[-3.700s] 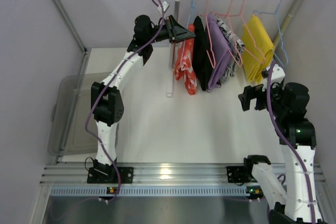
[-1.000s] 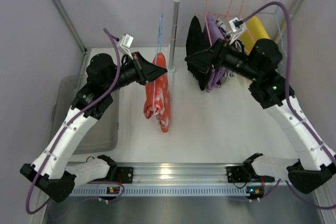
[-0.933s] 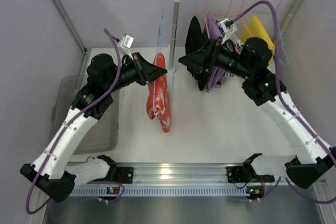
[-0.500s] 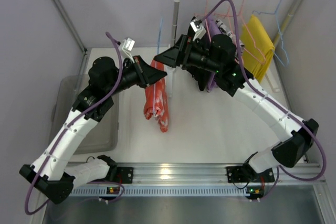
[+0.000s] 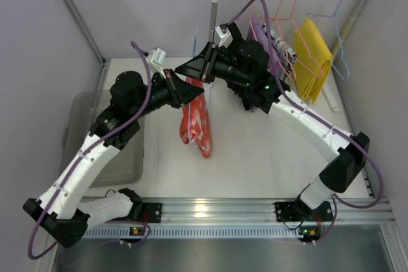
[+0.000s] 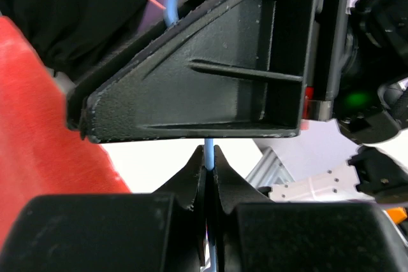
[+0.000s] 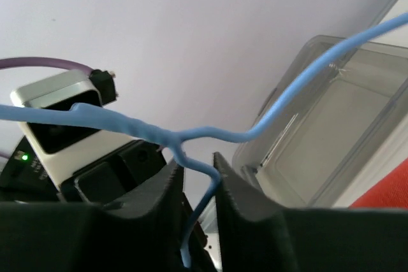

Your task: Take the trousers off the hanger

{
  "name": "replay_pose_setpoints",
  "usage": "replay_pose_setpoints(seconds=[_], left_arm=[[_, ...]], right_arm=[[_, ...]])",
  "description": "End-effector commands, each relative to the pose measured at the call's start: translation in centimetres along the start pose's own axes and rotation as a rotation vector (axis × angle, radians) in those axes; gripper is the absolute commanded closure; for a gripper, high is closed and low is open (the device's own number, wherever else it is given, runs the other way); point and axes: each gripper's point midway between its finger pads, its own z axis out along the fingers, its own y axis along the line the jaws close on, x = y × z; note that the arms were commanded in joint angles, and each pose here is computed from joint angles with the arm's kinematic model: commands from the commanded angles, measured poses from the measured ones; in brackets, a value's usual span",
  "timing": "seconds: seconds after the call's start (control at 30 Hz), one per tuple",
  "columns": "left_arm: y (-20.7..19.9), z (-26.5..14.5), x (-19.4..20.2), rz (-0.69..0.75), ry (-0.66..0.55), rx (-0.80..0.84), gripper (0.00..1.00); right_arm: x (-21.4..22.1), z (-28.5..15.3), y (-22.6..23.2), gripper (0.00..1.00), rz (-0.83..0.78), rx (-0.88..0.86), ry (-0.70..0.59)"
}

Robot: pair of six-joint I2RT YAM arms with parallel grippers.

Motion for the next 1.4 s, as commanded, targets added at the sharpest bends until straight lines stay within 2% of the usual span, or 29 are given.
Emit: replay_pose_setpoints(seconds=[0.0,0.07,0.1,0.17,0.2,0.23,0.33,0.37,0.47,0.57,0.67,0.8,0.9,1.0,1.03,1.2,1.37], left_arm=[[-4.0,-1.4,-5.2,0.124,-0.213,0.121,1.0],[-3.8,-1.3,-4.9,0.134,-0.206,0.115,1.0],[-3.5,-1.4,-4.8,0.142,-0.206,0.103,1.0],[-2.6,-1.9,-4.6,0.19,-0.208,0.058,0.83],[-1.7,-2.3,-5.0,0.206,-0.235,0.004,0.71],[-0.7,-2.8,-5.0,0.25,-0.243,-0.044,0.44],[2.1,-5.3,-5.5,0.335,-0.285,-0.213,0.08],[3.2,-6.6,-5.7,0.353,-0.301,-0.28,0.01],[6.4,-9.2,-5.3,0.443,-0.329,-0.425,0.01],[7.4,-9.7,-2.1,0.492,-0.249,-0.386,0.01],[8.5,-9.5,1.1,0.383,-0.149,-0.36,0.01],[9.8,-8.9,3.9,0.101,-0.073,-0.306,0.01],[9.8,-8.5,4.6,0.065,-0.07,-0.23,0.01],[9.5,-9.1,2.9,0.237,-0.187,-0.203,0.01],[10.4,-9.0,3.7,0.266,-0.185,-0.21,0.01],[10.7,-9.7,3.3,0.589,-0.254,-0.187,0.01],[10.1,-9.3,3.8,0.706,-0.282,-0.136,0.01]], right_arm=[[-1.2,0.1,3.6,0.86,-0.008,-0.098,-0.037],[-1.4,0.0,3.7,0.98,-0.007,-0.095,-0.041],[-1.7,-0.1,3.7,1.0,-0.007,-0.094,-0.044],[-2.3,-0.7,3.9,1.0,-0.013,-0.091,-0.058],[-2.7,-1.1,4.2,1.0,-0.018,-0.09,-0.067],[-3.4,-1.9,4.7,1.0,-0.027,-0.091,-0.084],[-4.6,-3.5,6.2,1.0,-0.057,-0.111,-0.114],[-4.7,-3.7,6.8,1.0,-0.067,-0.124,-0.115],[-5.2,-4.8,8.7,1.0,-0.085,-0.159,-0.132],[-5.7,-5.4,10.5,1.0,-0.106,-0.208,-0.14],[-5.7,-6.0,12.1,1.0,-0.138,-0.252,-0.134],[-5.9,-6.8,13.0,1.0,-0.172,-0.262,-0.145],[-6.7,-7.1,12.9,1.0,-0.161,-0.231,-0.171],[-7.6,-7.3,12.6,1.0,-0.123,-0.204,-0.206],[-7.7,-7.1,11.8,1.0,-0.099,-0.171,-0.204],[-8.4,-5.9,9.6,1.0,0.022,-0.074,-0.222],[-8.9,-5.2,9.1,1.0,0.068,-0.056,-0.231]])
